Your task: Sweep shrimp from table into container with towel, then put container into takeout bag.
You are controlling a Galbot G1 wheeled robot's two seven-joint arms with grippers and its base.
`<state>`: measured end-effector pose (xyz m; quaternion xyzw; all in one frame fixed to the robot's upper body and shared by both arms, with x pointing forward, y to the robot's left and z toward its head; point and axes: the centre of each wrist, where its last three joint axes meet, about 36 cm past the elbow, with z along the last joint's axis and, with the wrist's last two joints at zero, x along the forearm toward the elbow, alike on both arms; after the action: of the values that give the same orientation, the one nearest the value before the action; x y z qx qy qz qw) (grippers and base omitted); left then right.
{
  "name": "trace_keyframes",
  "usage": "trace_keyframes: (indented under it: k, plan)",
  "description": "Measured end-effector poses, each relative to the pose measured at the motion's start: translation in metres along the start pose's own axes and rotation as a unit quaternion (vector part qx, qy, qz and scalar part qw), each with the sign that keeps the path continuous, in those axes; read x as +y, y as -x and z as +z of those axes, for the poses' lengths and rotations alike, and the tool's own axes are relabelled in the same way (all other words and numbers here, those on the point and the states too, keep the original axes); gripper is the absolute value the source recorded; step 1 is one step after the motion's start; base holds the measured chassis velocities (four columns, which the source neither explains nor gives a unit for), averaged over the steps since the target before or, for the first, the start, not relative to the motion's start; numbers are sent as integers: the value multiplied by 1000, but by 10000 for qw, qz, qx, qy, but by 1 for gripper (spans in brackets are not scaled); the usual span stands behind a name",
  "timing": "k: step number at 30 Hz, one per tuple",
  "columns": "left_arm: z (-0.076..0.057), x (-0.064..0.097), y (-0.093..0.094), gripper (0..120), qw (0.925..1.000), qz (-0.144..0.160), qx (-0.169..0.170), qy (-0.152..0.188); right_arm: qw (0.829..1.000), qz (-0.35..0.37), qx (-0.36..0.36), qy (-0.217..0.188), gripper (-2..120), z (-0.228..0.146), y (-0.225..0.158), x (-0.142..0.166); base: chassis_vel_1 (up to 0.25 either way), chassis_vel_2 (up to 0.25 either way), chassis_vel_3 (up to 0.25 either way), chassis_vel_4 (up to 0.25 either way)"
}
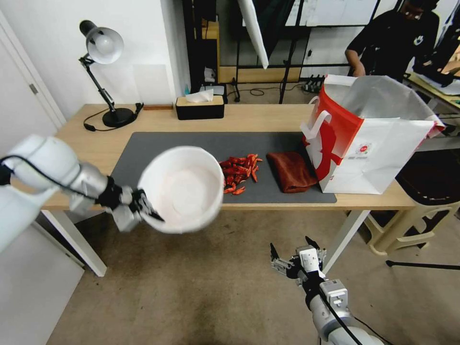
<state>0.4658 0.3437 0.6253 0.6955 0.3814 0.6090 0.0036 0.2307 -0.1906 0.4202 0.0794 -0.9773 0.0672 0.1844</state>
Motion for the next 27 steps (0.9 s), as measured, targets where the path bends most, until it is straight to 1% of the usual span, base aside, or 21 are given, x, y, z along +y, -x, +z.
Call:
trace_keyframes:
  k: [1,2,3,5,6,8,9,10,11,12,13,14,15,16,17,19,20,21,23,24,27]
  plan:
    - [-7,-2,5,0,10000,58,-43,65,10000,9,-3,-2,100,0,-1,0,0,0,0,0]
    - [-7,-2,5,0,10000,58,-43,65,10000,9,-3,-2,100,0,-1,0,0,0,0,0]
    - [-16,-6,13,0,9997,146,-98,150,10000,19,-11,-4,100,-1,-2,-1,0,0,0,0]
    - [-31,-14,27,0,9990,303,-176,280,10000,34,-25,-5,100,-2,-3,-1,0,0,0,0]
    - [-31,-14,27,0,9990,303,-176,280,10000,34,-25,-5,100,-2,-3,-1,0,0,0,0]
    - [-44,-21,40,0,9980,448,-251,381,10000,47,-31,-9,100,-3,-4,-1,0,0,0,0]
    - [-44,-21,40,0,9980,448,-251,381,10000,47,-31,-9,100,-3,-4,-1,0,0,0,0]
    - [-57,-33,59,0,9962,646,-376,442,10000,63,-38,-12,100,-4,-5,0,0,0,0,0]
    - [-57,-33,59,0,9962,646,-376,442,10000,63,-38,-12,100,-4,-5,0,0,0,0,0]
    - [-58,-36,64,0,9957,705,-406,442,10000,68,-43,-12,100,-4,-6,0,0,0,0,0]
    - [-59,-43,76,0,9948,811,-429,434,9999,81,-59,-2,100,-5,-7,1,0,0,0,0]
    - [-59,-43,76,0,9948,811,-429,434,9999,81,-59,-2,100,-5,-7,1,0,0,0,0]
    - [-55,-48,86,0,9945,864,-432,393,9999,91,-82,1,100,-7,-8,1,0,0,0,0]
    - [-46,-53,97,0,9945,920,-414,293,9999,108,-111,0,100,-10,-11,0,0,0,0,0]
    - [-46,-53,97,0,9945,920,-414,293,9999,108,-111,0,100,-10,-11,0,0,0,0,0]
    - [-37,-57,106,0,9944,955,-407,198,9998,128,-133,-6,100,-12,-13,-1,0,0,0,0]
    - [-30,-60,111,0,9944,973,-399,131,9998,138,-138,-10,100,-13,-15,-2,0,0,0,0]
    - [-30,-60,111,0,9944,973,-399,131,9998,138,-138,-10,100,-13,-15,-2,0,0,0,0]
    - [-9,-69,128,0,9943,988,-401,-73,9997,156,-166,-13,100,-16,-19,-3,0,0,0,0]
    - [-9,-69,128,0,9943,988,-401,-73,9997,156,-166,-13,100,-16,-19,-3,0,0,0,0]
    - [10,-75,144,0,9943,965,-411,-206,9996,176,-200,-10,100,-18,-21,-4,0,0,0,0]
